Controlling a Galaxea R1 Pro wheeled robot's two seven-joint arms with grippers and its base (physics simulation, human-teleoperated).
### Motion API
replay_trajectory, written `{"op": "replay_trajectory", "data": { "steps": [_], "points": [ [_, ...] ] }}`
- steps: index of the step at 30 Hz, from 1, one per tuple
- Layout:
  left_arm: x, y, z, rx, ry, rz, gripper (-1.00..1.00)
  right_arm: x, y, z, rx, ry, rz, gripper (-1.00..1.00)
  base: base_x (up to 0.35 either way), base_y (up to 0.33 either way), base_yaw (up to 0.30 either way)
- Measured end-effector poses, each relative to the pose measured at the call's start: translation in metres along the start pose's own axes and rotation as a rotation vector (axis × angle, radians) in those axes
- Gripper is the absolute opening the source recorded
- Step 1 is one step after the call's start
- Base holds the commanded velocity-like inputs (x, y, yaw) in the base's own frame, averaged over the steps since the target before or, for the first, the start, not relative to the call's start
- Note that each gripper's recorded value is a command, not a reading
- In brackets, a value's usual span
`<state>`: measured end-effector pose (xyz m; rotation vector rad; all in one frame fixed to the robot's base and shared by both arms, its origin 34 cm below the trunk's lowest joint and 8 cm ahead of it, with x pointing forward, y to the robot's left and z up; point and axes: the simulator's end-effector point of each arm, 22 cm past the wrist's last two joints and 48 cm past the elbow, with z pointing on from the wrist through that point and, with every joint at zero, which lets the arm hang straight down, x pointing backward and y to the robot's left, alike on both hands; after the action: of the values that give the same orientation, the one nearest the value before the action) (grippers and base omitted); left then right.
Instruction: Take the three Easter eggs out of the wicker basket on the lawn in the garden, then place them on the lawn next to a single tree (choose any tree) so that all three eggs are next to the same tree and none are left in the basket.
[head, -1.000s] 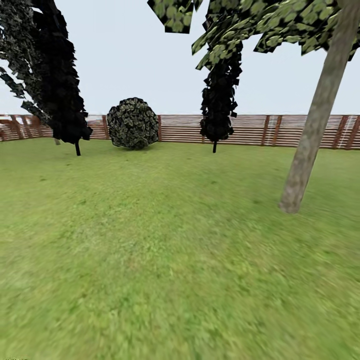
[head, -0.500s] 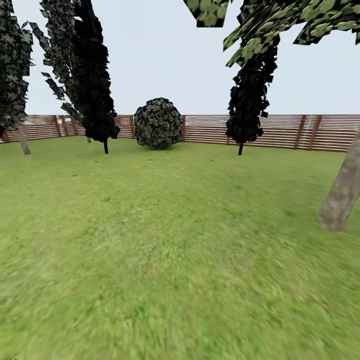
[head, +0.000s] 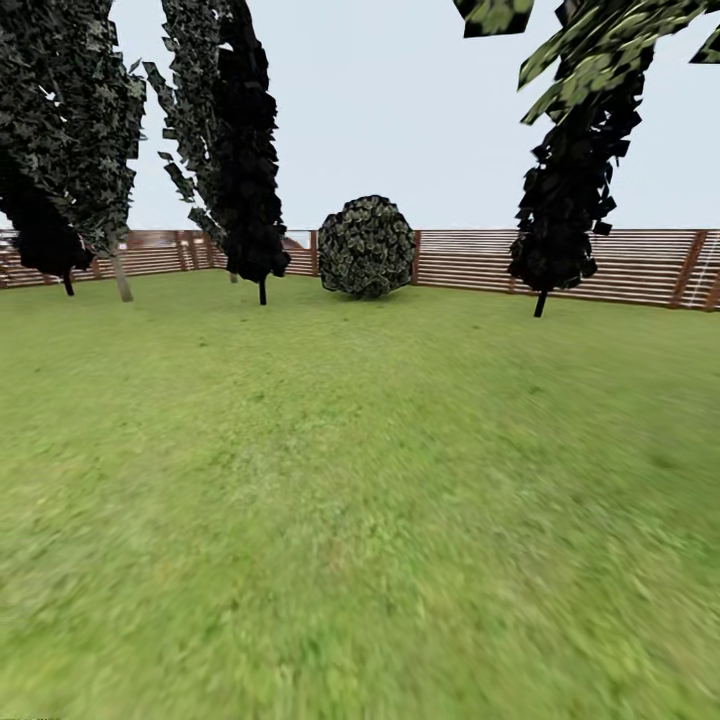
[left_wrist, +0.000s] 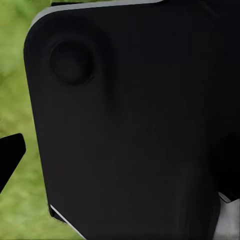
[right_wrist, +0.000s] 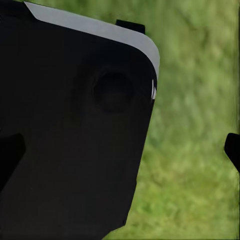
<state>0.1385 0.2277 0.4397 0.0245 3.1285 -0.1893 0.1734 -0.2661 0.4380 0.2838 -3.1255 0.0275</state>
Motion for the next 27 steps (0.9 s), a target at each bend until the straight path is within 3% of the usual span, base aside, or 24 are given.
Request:
{"op": "replay_trajectory", "data": {
  "steps": [27],
  "points": [
    [-0.0001,-0.0012,0.0001,0.002,0.000,0.000,1.00,0.0001,0.0000,0.0000,0.000,0.000,-0.001,1.00,0.332,0.000,0.296]
  ]
}}
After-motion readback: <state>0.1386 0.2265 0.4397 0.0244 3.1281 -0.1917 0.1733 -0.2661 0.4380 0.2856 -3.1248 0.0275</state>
